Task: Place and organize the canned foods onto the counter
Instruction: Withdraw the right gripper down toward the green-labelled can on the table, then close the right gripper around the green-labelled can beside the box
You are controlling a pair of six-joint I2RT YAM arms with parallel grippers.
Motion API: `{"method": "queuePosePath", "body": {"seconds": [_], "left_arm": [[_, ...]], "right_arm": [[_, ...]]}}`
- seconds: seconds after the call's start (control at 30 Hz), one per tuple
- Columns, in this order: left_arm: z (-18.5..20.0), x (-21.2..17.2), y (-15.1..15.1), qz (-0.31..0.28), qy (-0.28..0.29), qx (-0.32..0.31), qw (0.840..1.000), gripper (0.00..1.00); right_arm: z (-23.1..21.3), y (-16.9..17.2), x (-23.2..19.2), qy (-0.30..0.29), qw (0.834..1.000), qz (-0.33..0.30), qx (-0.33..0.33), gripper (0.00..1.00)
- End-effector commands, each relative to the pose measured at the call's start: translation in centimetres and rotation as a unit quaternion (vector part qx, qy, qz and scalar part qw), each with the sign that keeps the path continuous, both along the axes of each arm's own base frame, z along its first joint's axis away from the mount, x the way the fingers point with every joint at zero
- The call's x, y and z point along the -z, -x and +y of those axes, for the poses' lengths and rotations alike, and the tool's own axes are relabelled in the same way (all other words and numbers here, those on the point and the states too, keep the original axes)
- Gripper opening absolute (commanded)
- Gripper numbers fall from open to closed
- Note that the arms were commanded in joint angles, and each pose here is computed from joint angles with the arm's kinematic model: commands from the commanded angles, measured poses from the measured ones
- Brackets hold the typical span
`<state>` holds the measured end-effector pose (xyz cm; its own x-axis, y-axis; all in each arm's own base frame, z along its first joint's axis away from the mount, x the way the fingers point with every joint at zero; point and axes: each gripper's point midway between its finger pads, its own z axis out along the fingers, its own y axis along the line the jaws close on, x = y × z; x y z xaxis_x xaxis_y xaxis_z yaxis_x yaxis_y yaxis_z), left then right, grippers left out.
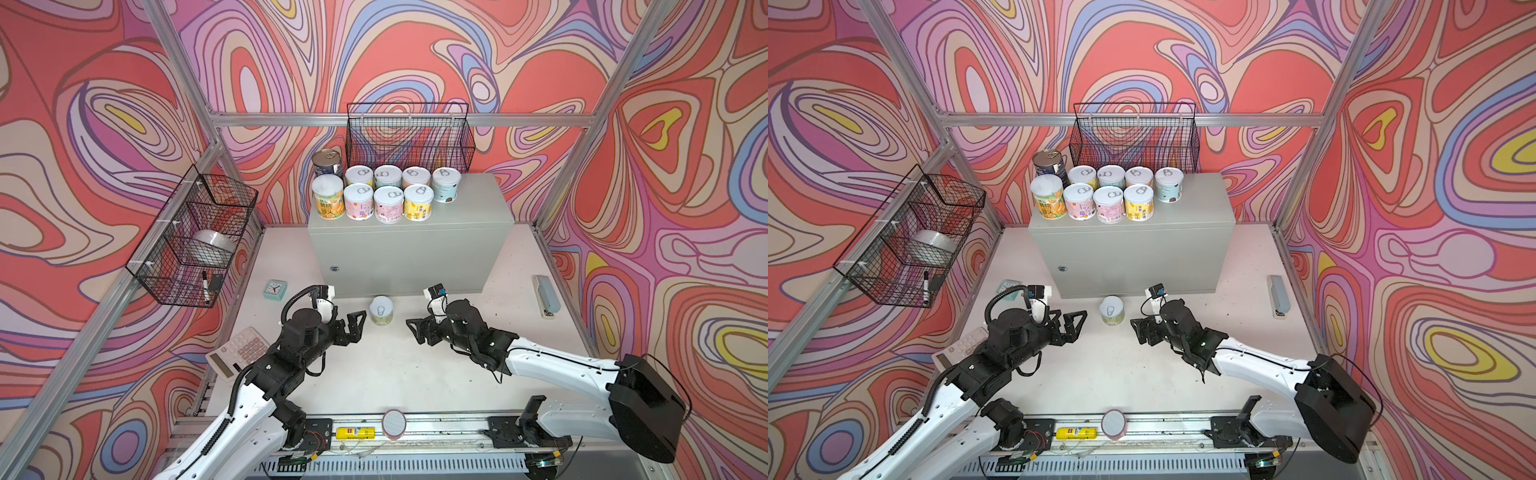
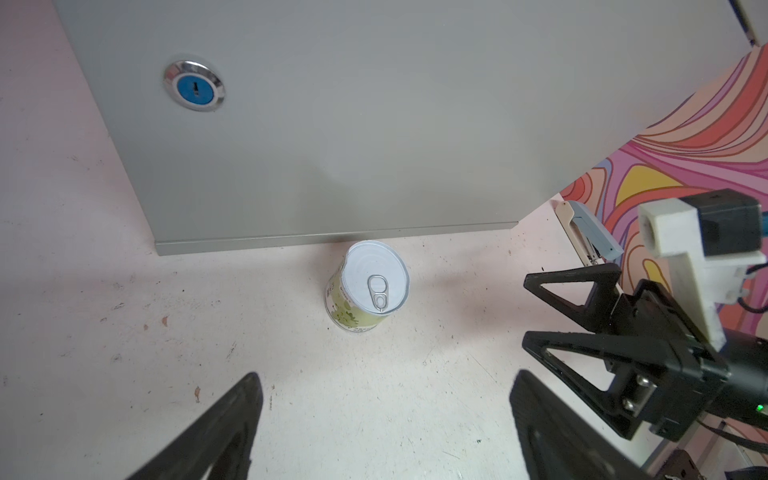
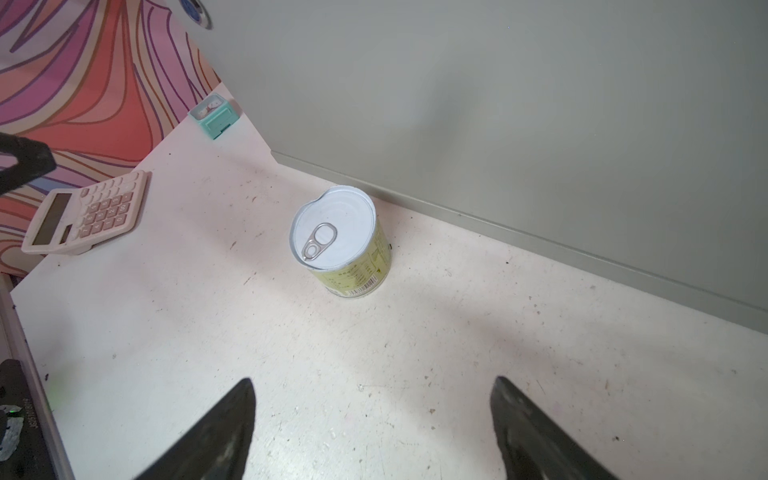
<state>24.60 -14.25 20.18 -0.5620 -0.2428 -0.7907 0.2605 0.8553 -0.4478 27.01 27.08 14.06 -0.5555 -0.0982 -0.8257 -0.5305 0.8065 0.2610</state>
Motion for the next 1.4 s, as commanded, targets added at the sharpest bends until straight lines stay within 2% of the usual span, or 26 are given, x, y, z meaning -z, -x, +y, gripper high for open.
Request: {"method": "queuePosePath", "body": {"seconds": [0.0, 0.13, 0.17, 0.3, 0.5, 0.93, 1.33, 1.37], "left_arm": [[0.5, 0.9, 0.2, 0.014, -0.007, -0.012, 1.0, 0.94], [0.5, 0.9, -0.2, 0.01, -0.008, -0.014, 1.0, 0.94], [0.6, 2.3, -0.1, 0.022, -0.014, -0.016, 1.0, 0.94], [0.4, 2.7, -0.2, 0.023, -0.015, -0.014, 1.0, 0.94], [0.5, 3.2, 0.2, 0.028, -0.022, -0.009, 0.999, 0.95], [1.1, 4.7, 0.7, 0.04, -0.015, -0.022, 0.999, 0.95], [1.5, 5.2, 0.9, 0.037, 0.0, -0.037, 0.999, 0.95], [1.7, 5.2, 1.0, 0.036, -0.001, -0.039, 0.999, 0.95]], "right_arm": [[-0.6, -0.5, 0.6, 0.009, 0.999, -0.015, 0.028, 0.91], [-0.1, -0.8, 1.7, 0.027, 0.999, -0.003, 0.023, 0.89], [0.1, -0.8, 1.8, 0.026, 0.999, -0.003, 0.021, 0.89], [0.4, -1.1, 2.3, 0.034, 0.999, -0.007, 0.024, 0.9], [1.1, -0.4, 2.3, 0.037, 0.999, -0.027, 0.025, 0.98], [3.9, 0.4, 4.5, 0.047, 0.999, -0.024, -0.004, 0.98], [8.2, -3.5, 5.7, 0.036, 0.998, -0.056, 0.012, 0.98], [8.5, -3.8, 6.7, 0.044, 0.998, -0.052, 0.011, 0.98]]}}
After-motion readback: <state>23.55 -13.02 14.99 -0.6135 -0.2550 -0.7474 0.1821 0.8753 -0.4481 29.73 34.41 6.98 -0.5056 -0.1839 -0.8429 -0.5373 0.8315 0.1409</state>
